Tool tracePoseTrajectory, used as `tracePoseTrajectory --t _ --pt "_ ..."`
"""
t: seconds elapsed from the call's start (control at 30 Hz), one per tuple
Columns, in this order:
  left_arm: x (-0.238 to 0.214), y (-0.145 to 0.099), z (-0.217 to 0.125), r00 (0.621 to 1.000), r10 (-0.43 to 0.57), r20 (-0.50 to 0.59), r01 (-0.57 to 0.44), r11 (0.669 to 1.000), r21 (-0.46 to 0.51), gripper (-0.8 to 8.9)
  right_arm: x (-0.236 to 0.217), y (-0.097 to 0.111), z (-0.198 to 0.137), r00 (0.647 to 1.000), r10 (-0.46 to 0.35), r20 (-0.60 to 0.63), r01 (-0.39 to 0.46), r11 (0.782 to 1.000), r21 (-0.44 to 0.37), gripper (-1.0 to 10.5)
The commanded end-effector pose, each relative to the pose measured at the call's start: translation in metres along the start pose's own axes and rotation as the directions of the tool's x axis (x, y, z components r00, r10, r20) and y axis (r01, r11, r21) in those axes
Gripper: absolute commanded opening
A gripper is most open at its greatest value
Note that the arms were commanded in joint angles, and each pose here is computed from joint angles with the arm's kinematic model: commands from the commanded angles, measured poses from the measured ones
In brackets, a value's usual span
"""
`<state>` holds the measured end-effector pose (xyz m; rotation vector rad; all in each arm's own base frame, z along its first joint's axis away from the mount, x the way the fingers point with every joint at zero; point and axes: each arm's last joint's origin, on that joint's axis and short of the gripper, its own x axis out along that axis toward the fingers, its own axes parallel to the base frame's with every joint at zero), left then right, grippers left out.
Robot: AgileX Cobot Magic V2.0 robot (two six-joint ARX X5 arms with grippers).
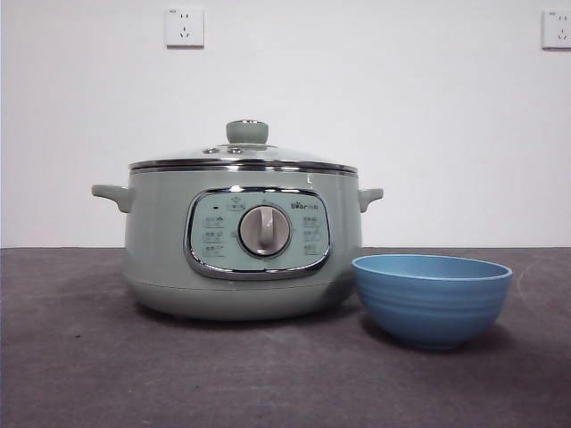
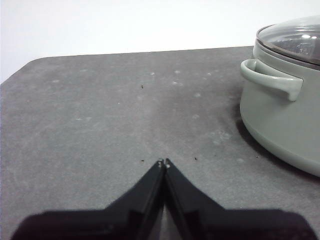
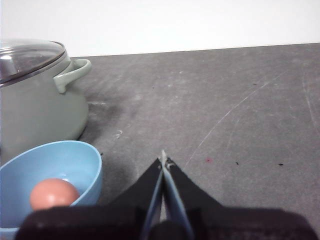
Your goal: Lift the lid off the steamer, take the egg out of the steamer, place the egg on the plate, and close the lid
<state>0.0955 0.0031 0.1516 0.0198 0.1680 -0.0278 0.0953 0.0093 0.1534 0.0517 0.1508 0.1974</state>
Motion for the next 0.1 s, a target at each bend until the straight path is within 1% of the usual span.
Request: tracePoseTrajectory --t 0.03,0.1 --pt "0.0011 0.0004 -0.0039 1.0 0.006 -0.009 -0.006 1.0 -0.011 -0.03 0.0009 -0.0003 -0.0043 1.0 -0.002 -0.018 0.002 1.0 0.01 0.0" --pt "0.0011 0.0004 -0.004 1.0 0.007 -0.009 -0.007 1.0 -0.011 -0.03 0.0009 -0.0003 -0.0043 1.0 -0.002 -0.018 0.002 1.0 0.01 0.0"
